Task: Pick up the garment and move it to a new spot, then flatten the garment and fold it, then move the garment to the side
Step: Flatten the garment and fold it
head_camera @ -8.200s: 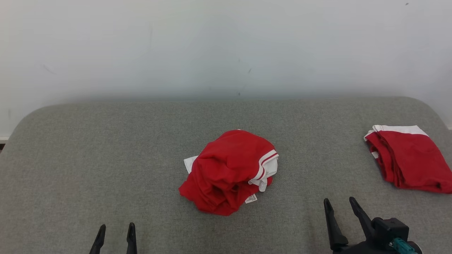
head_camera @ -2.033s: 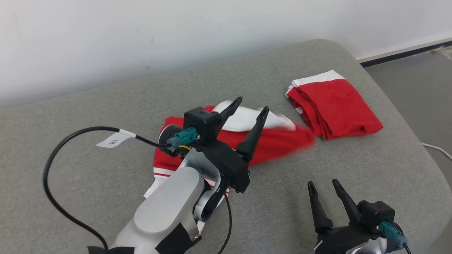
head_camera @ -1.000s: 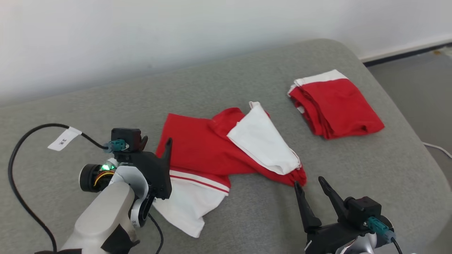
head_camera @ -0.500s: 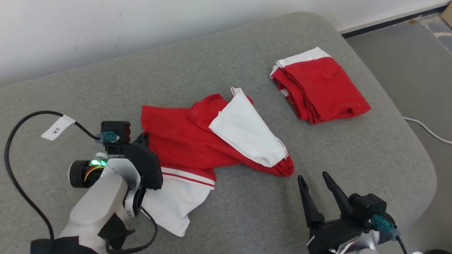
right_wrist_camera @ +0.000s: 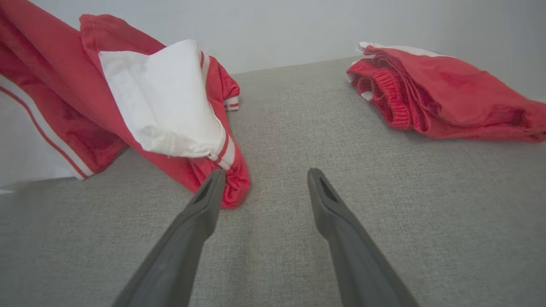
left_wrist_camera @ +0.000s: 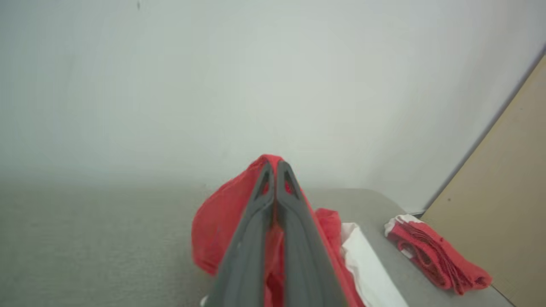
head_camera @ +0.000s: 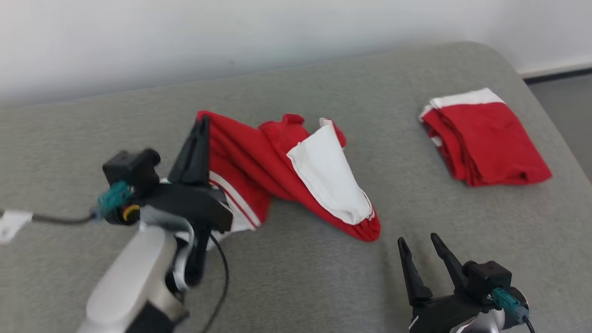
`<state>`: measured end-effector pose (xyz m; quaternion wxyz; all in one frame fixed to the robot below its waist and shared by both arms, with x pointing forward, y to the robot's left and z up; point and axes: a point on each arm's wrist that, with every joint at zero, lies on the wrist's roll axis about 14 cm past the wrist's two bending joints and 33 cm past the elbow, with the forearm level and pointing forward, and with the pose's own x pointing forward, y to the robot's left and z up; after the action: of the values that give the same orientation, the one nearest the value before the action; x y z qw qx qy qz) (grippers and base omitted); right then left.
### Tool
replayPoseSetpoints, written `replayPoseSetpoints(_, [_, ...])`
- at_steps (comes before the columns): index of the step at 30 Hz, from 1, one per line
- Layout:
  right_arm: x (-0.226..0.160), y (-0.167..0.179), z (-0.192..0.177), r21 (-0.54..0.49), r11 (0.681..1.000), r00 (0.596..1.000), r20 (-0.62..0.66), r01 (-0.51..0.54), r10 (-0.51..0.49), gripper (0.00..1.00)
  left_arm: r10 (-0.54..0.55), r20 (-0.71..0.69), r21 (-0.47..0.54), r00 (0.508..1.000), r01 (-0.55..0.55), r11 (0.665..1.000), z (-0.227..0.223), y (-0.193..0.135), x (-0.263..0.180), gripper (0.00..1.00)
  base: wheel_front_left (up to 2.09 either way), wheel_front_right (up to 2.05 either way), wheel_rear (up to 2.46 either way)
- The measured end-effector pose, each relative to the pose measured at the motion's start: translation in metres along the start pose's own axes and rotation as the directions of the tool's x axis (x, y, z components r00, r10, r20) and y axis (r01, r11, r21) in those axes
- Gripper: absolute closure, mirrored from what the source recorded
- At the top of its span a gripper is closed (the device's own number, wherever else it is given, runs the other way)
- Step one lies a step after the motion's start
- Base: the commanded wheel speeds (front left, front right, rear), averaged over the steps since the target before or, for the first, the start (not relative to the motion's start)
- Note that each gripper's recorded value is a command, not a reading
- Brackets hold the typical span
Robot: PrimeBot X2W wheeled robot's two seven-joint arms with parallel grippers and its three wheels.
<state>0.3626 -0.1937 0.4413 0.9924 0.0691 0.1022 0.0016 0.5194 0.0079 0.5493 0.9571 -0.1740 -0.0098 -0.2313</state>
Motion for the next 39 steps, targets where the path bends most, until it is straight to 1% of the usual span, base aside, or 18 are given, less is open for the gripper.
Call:
replayPoseSetpoints(2, [0.002, 0.009, -0.001, -0.001, 1.000, 1.000, -0.004, -0.028, 0.028, 0.00, -0.016, 0.066, -0.058, 0.998, 0.020, 0.998, 0.019, -0.009, -0.018, 1.00, 0.00, 0.00, 0.00])
replayPoseSetpoints(4, [0.006, 0.018, 0.001, -0.003, 0.998, 0.998, 0.000, -0.056, 0.056, 0.00, -0.030, 0.050, -0.124, 0.998, 0.036, 0.992, 0.016, -0.020, -0.043, 1.00, 0.00, 0.00, 0.00])
replayPoseSetpoints(5, [0.008, 0.022, 0.003, -0.004, 0.998, 0.998, 0.002, -0.069, 0.069, 0.00, -0.039, 0.018, -0.187, 0.999, 0.042, 0.981, 0.009, -0.029, -0.058, 1.00, 0.00, 0.00, 0.00])
replayPoseSetpoints(7, [0.011, 0.032, 0.004, -0.005, 0.995, 0.995, 0.005, -0.098, 0.098, 0.00, -0.069, -0.089, -0.275, 0.994, 0.042, 0.961, -0.017, -0.047, -0.091, 1.00, 0.00, 0.00, 0.00])
replayPoseSetpoints(10, [0.015, 0.043, 0.004, -0.007, 0.991, 0.991, 0.002, -0.132, 0.132, 0.00, -0.097, -0.233, -0.371, 0.968, 0.004, 0.929, -0.053, -0.067, -0.133, 1.00, 0.00, 0.00, 0.00])
replayPoseSetpoints(13, [0.020, 0.056, 0.005, -0.009, 0.985, 0.986, 0.003, -0.169, 0.169, 0.00, -0.164, -0.322, -0.458, 0.932, -0.002, 0.889, -0.073, -0.094, -0.157, 1.00, 0.00, 0.00, 0.00])
replayPoseSetpoints(14, [0.021, 0.059, 0.006, -0.010, 0.984, 0.984, 0.002, -0.178, 0.178, 0.00, -0.173, -0.330, -0.463, 0.928, 0.000, 0.886, -0.074, -0.097, -0.160, 0.64, 0.00, 0.00, 0.00])
replayPoseSetpoints(15, [0.022, 0.062, 0.006, -0.011, 0.983, 0.983, 0.002, -0.186, 0.186, 0.00, -0.175, -0.336, -0.455, 0.926, 0.003, 0.890, -0.073, -0.098, -0.161, 0.00, 0.00, 0.00, 0.00])
replayPoseSetpoints(19, [0.024, 0.069, 0.006, -0.013, 0.978, 0.978, -0.001, -0.208, 0.208, 0.00, -0.139, -0.335, -0.396, 0.932, -0.006, 0.918, -0.063, -0.083, -0.160, 0.00, 0.00, 0.00, 0.00])
replayPoseSetpoints(22, [0.022, 0.066, 0.006, -0.011, 0.980, 0.980, -0.001, -0.199, 0.199, 0.00, -0.095, -0.293, -0.346, 0.951, -0.013, 0.938, -0.042, -0.065, -0.153, 0.00, 0.00, 0.00, 0.00])
replayPoseSetpoints(23, [0.021, 0.064, 0.006, -0.010, 0.981, 0.981, 0.001, -0.192, 0.192, 0.00, -0.075, -0.268, -0.304, 0.961, -0.010, 0.952, -0.032, -0.056, -0.148, 0.00, 0.00, 0.00, 0.00])
replayPoseSetpoints(25, [0.019, 0.061, 0.005, -0.009, 0.983, 0.983, 0.001, -0.183, 0.183, 0.00, -0.054, -0.243, -0.185, 0.969, 0.008, 0.983, -0.018, -0.043, -0.139, 0.00, 0.00, 0.00, 0.00])
replayPoseSetpoints(27, [0.017, 0.059, 0.006, -0.007, 0.984, 0.984, 0.004, -0.178, 0.178, 0.00, -0.056, -0.251, -0.060, 0.966, 0.042, 0.997, -0.014, -0.037, -0.132, 0.00, 0.00, 0.00, 0.00])
replayPoseSetpoints(30, [0.015, 0.056, 0.006, -0.002, 0.986, 0.985, 0.009, -0.170, 0.170, 0.00, -0.095, -0.314, 0.093, 0.945, 0.130, 0.987, -0.024, -0.040, -0.121, 0.00, 0.00, 0.00, 0.00])
replayPoseSetpoints(31, [0.013, 0.054, 0.008, 0.000, 0.987, 0.987, 0.017, -0.162, 0.162, 0.00, -0.123, -0.375, 0.167, 0.919, 0.198, 0.966, -0.039, -0.045, -0.116, 0.00, 0.00, 0.00, 0.00])
replayPoseSetpoints(35, [0.009, 0.041, 0.008, 0.008, 0.992, 0.992, 0.021, -0.124, 0.123, 0.00, -0.191, -0.412, 0.239, 0.891, 0.308, 0.921, -0.049, -0.067, -0.098, 0.00, 0.00, 0.00, 0.00])
replayPoseSetpoints(37, [0.006, 0.036, 0.008, 0.010, 0.994, 0.994, 0.023, -0.109, 0.109, 0.00, -0.182, -0.443, 0.272, 0.878, 0.325, 0.906, -0.057, -0.067, -0.091, 0.00, 0.00, 0.00, 0.00])
replayPoseSetpoints(39, [0.004, 0.031, 0.007, 0.013, 0.996, 0.995, 0.023, -0.092, 0.092, 0.00, -0.178, -0.469, 0.281, 0.865, 0.337, 0.899, -0.067, -0.066, -0.087, 0.00, 0.00, 0.00, 0.00])
